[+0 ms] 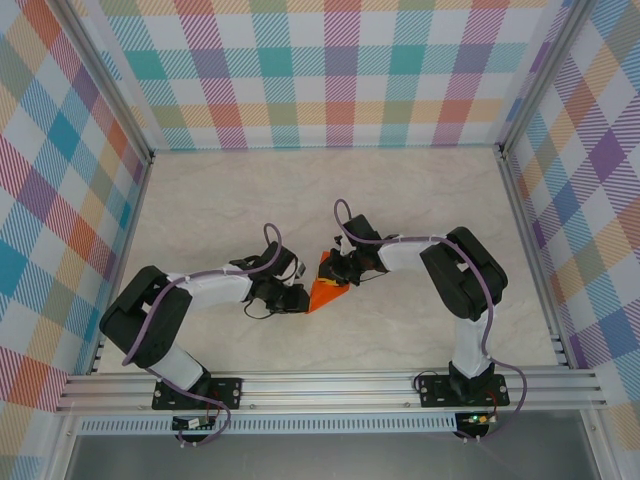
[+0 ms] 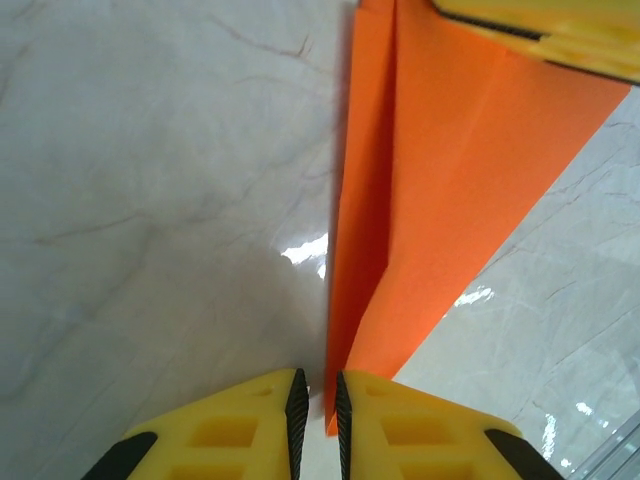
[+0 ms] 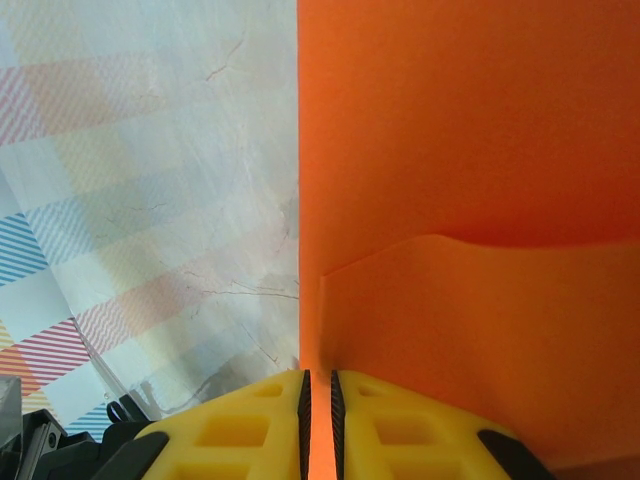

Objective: Fold a paper plane with a square sheet of paper (pick it up from the middle)
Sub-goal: Fourth fold the wing at the center of the table.

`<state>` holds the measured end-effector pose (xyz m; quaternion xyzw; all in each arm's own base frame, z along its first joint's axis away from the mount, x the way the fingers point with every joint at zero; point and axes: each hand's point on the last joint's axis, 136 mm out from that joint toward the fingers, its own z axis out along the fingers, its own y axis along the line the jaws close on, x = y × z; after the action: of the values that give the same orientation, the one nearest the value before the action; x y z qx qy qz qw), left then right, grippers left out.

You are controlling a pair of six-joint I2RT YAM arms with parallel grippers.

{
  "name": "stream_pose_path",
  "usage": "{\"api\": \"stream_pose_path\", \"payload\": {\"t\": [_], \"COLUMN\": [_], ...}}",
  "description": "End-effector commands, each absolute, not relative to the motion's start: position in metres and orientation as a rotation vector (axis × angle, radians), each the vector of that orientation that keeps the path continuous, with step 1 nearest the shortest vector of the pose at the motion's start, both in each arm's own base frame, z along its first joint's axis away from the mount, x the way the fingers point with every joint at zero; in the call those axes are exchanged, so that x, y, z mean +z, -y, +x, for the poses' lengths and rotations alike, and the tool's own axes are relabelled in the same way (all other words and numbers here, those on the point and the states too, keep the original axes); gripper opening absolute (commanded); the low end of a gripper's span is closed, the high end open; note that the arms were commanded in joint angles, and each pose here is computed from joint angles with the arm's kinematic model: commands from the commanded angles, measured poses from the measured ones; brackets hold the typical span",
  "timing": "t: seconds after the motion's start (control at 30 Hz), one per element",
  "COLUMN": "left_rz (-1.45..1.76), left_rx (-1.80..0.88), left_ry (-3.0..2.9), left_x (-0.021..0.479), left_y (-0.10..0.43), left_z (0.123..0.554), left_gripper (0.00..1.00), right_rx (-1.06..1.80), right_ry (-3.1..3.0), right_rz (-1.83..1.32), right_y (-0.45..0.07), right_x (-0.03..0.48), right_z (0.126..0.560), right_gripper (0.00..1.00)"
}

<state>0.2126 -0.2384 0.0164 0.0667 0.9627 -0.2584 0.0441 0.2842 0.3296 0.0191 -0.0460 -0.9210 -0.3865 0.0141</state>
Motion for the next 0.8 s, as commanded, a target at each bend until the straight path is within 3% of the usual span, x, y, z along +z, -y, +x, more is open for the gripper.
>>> {"api": "stream_pose_path", "payload": {"t": [0.0,0.37,0.77], "left_rz": [0.174,0.211,0.297], "left_rx": [-0.613,-0.515,-0.156], "left_ry": [-3.122,-3.176,-3.241], "left_x": [-0.007,-0.013,-0.023], "left_y": [0.207,0.207,0.193], "left_z": [0.178,0.177,0.171], "left_gripper": [0.17,0.18,0.17], "right_rx": [-1.041,-1.040,-1.017], "right_ry": [2.890,2.892,2.896], "right_rz": [-0.176,-0.172,-0.178], "right_y": [-0.313,-0.313,-0.311], "right_x": [-0.009,-0.007,-0.011], "right_z": [0.276,0.276,0.275], "right_gripper": [0.16,0.16,0.16]}}
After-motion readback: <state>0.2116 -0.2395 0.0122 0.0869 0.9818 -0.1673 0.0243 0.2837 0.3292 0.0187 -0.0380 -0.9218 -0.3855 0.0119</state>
